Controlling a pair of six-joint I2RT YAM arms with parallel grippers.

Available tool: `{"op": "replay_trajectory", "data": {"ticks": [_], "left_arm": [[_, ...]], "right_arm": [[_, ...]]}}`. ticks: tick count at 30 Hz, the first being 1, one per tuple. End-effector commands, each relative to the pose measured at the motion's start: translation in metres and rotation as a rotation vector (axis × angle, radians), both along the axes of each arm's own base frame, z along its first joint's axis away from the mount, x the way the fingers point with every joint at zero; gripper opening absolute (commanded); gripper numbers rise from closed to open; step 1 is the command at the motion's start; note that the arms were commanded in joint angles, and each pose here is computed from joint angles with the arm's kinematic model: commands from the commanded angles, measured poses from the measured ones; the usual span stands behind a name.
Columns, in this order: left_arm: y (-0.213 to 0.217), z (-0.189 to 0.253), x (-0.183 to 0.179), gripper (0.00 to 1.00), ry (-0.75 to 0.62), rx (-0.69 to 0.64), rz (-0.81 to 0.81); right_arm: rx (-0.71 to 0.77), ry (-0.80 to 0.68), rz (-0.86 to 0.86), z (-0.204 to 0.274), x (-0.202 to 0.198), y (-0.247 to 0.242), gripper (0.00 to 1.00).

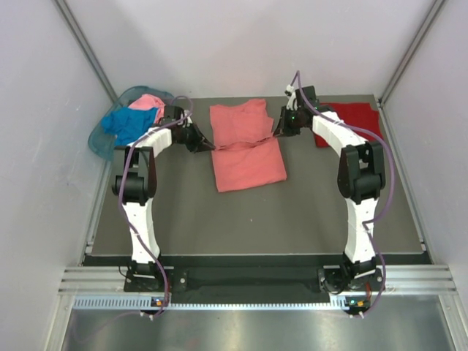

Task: Fold and stack the t-shirts
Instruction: Fold the tshirt

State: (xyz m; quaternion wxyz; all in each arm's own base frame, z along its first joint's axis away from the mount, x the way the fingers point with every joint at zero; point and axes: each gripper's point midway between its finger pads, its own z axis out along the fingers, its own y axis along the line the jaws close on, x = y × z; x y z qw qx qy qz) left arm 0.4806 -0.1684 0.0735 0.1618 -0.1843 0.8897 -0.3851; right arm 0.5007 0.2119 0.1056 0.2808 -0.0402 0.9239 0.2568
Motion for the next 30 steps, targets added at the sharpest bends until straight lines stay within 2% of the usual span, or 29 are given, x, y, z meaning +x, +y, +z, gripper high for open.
{"op": "replay_trajectory", "data": {"ticks": [1, 7, 9, 10, 13, 15, 16, 19, 22, 24, 27, 28, 30], "left_arm": [[0.000, 0.025, 0.026, 0.00, -0.103, -0.030, -0.018], [-0.001, 0.014, 0.030, 0.00, -0.097, -0.043, -0.035], [0.001, 0.010, 0.031, 0.00, -0.090, -0.029, -0.038], [0.002, 0.005, 0.031, 0.02, -0.078, -0.020, -0.037], [0.007, 0.001, 0.037, 0.17, -0.086, 0.003, -0.036], [0.012, 0.009, 0.044, 0.18, -0.113, 0.012, -0.044], [0.015, 0.007, 0.045, 0.18, -0.103, 0.013, -0.047], [0.037, 0.023, 0.049, 0.22, -0.126, 0.089, -0.020], [0.043, 0.043, 0.041, 0.24, -0.188, 0.211, 0.005], [0.039, 0.050, 0.025, 0.23, -0.202, 0.236, 0.002], [0.016, 0.047, 0.008, 0.23, -0.220, 0.204, -0.039], [0.004, 0.046, 0.004, 0.23, -0.227, 0.182, -0.072], [-0.008, 0.034, 0.001, 0.23, -0.219, 0.169, -0.120]], "right_arm": [[0.047, -0.094, -0.016, 0.025, 0.028, -0.001, 0.00], [0.063, -0.083, -0.032, 0.014, 0.035, -0.003, 0.00], [0.068, -0.080, -0.033, 0.011, 0.037, -0.002, 0.03], [0.069, -0.077, -0.032, 0.008, 0.038, -0.002, 0.08], [0.079, -0.083, -0.031, 0.004, 0.044, -0.002, 0.11], [0.097, -0.082, -0.026, 0.006, 0.045, -0.001, 0.18], [0.101, -0.086, -0.034, 0.010, 0.047, -0.004, 0.27], [0.071, -0.102, -0.071, 0.026, 0.041, -0.016, 0.40], [0.040, -0.113, -0.076, 0.042, 0.024, -0.026, 0.46], [0.045, -0.108, -0.064, 0.048, 0.009, -0.026, 0.46], [0.069, -0.106, -0.039, 0.049, -0.001, -0.021, 0.34], [0.072, -0.090, -0.034, 0.041, -0.005, -0.019, 0.26], [0.077, -0.072, -0.021, 0.032, -0.006, -0.015, 0.22]]}}
